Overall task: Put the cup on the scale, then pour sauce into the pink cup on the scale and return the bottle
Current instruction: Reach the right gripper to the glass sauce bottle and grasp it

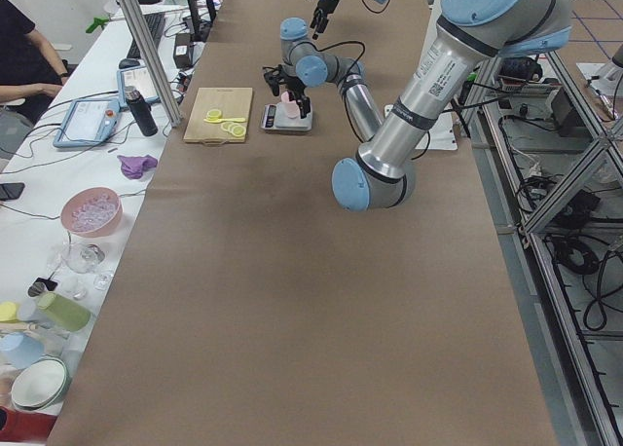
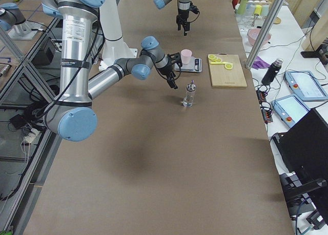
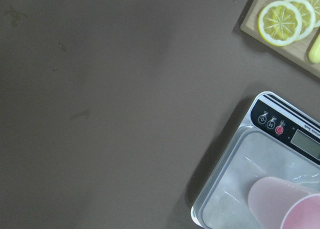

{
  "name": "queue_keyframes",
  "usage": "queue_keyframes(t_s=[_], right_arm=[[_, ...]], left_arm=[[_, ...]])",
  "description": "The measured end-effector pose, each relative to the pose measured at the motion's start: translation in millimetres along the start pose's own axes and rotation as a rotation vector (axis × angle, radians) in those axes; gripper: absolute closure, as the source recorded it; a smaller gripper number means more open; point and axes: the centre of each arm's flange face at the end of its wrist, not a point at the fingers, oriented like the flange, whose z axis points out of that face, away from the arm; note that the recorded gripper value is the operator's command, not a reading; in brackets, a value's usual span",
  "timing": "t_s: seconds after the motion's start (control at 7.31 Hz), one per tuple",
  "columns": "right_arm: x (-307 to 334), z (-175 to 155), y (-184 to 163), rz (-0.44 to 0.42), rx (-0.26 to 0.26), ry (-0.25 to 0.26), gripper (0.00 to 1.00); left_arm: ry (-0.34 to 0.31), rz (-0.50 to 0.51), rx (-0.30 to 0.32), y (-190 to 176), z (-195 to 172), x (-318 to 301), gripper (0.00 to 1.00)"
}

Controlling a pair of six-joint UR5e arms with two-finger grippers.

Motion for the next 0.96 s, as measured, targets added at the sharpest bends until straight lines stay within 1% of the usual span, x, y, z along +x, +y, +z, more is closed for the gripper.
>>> queue_keyframes(t_s=[0.27,0.41,0.96], right_arm=[[17.3,36.0,15.2,0.009,0.06,-0.06,0.0],[27.5,50.6,21.1,0.01,0.099,-0.069,0.01],[44.1,103.6,58.1,-0.014,0.308,-0.048,0.02]], left_arm=[[-0.002,0.005,0.001,-0.8,1.3,-0.1,0.03],[-0.003,0.007,0.001,-0.8,1.9,-0.1,0.03],[-0.003,0.012,0.001,-0.8,2.4,-0.1,0.03]])
